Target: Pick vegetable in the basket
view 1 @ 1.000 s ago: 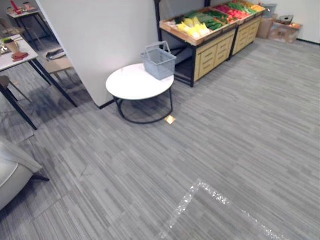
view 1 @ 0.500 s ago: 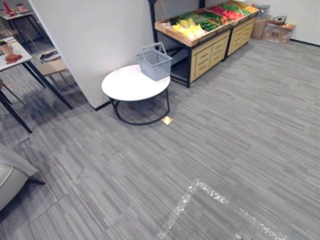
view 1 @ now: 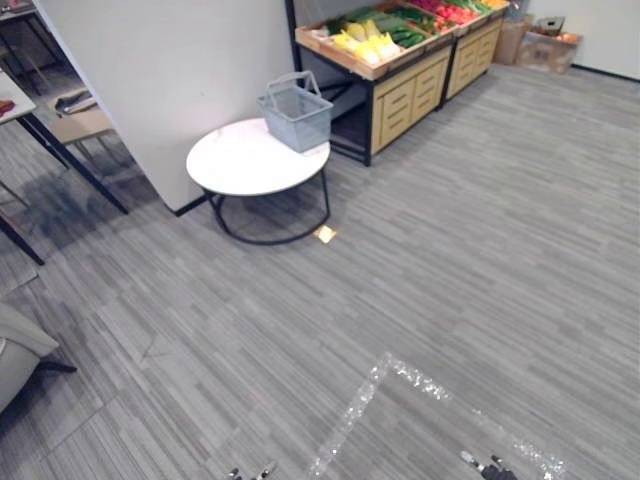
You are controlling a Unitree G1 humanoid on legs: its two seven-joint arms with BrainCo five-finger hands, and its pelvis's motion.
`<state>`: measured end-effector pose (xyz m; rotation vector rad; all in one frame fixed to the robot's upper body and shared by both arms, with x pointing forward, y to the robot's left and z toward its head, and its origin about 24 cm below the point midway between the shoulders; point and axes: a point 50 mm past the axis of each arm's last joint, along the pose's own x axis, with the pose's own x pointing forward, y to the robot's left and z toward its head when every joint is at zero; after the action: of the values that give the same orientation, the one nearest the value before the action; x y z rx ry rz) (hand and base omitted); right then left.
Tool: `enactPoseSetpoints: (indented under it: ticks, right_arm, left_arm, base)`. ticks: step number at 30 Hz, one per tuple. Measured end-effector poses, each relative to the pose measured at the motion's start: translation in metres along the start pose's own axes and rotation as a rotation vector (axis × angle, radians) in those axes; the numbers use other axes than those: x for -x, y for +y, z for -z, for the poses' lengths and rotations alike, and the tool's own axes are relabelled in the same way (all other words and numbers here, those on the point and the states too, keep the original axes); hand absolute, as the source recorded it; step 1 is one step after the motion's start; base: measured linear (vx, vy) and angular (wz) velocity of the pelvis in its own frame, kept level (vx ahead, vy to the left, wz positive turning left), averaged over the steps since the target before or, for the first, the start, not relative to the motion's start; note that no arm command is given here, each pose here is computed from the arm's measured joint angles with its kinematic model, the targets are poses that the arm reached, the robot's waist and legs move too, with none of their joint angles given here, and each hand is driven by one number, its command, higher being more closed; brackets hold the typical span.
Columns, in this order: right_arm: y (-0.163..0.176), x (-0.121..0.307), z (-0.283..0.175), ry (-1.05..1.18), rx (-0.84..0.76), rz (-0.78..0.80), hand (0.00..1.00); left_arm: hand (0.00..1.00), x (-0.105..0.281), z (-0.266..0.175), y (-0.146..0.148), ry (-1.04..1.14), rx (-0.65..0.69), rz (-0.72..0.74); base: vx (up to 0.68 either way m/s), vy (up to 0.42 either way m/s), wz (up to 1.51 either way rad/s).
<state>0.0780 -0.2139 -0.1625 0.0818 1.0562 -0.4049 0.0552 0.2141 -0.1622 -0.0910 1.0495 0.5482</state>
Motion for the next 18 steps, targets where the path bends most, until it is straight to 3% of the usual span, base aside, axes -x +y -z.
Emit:
enactPoseSetpoints:
  ticks: [18]
  right_arm:
    - [-0.001,-0.003,-0.006,0.001,0.011,0.009,0.0]
  left_arm:
    - [0.0,-0.008,-0.025,0.003,-0.054,0.036,-0.018]
  base:
    - [0.01,-0.046,-0.05]
